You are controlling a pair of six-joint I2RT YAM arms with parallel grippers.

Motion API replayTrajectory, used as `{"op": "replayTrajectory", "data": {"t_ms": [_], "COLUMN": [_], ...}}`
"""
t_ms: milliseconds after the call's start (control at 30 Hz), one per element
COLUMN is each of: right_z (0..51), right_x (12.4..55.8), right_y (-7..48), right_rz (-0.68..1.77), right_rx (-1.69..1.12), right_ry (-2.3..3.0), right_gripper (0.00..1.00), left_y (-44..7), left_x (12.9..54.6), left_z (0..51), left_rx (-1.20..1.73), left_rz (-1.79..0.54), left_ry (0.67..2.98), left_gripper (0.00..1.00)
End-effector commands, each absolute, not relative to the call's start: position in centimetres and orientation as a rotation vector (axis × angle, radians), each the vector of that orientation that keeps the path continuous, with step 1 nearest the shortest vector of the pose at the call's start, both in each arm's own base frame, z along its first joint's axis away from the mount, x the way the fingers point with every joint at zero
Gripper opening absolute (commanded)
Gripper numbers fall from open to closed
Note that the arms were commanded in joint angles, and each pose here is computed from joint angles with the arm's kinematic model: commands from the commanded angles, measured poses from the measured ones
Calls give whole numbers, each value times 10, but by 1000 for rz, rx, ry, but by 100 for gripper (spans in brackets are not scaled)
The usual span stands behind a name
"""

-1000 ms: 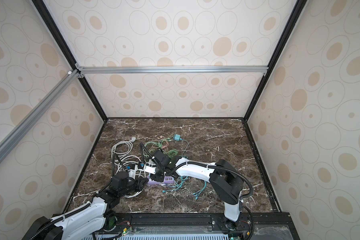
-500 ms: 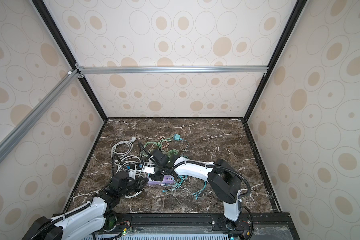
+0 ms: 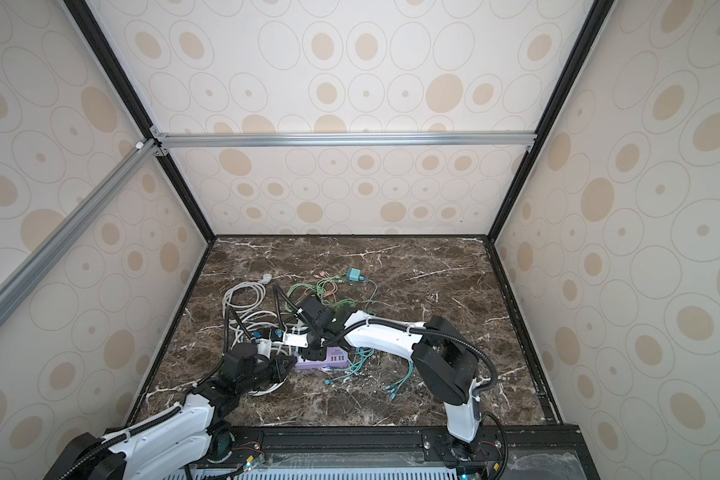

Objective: Insert the plug
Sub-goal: 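Press the teal charger prongs down into the purple strip socket with the right gripper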

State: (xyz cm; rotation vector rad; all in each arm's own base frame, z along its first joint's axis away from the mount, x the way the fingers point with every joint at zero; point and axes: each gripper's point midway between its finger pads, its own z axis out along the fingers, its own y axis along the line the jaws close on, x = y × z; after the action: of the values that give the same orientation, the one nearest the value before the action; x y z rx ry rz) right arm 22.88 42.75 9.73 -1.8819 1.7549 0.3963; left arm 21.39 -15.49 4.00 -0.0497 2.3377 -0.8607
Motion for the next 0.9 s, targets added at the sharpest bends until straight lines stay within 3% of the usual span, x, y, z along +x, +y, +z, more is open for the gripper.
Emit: {"op": "replayTrajectory", "data": {"t_ms": [0, 867], "right_z": [84, 75], "right_x": [227, 228], "right_y": [422, 423], "right_rz": [362, 349], "right_rx": [-1941, -1967], "right_ry": [1771, 1773], "right_gripper": [0, 0], "left_y": [-154, -151], "left_x": [218, 218], "left_z": [43, 43], "left_rx": [-31, -42], "left_rz": [-838, -817], "left_ry": [2324, 2317], "left_gripper": [15, 14]}}
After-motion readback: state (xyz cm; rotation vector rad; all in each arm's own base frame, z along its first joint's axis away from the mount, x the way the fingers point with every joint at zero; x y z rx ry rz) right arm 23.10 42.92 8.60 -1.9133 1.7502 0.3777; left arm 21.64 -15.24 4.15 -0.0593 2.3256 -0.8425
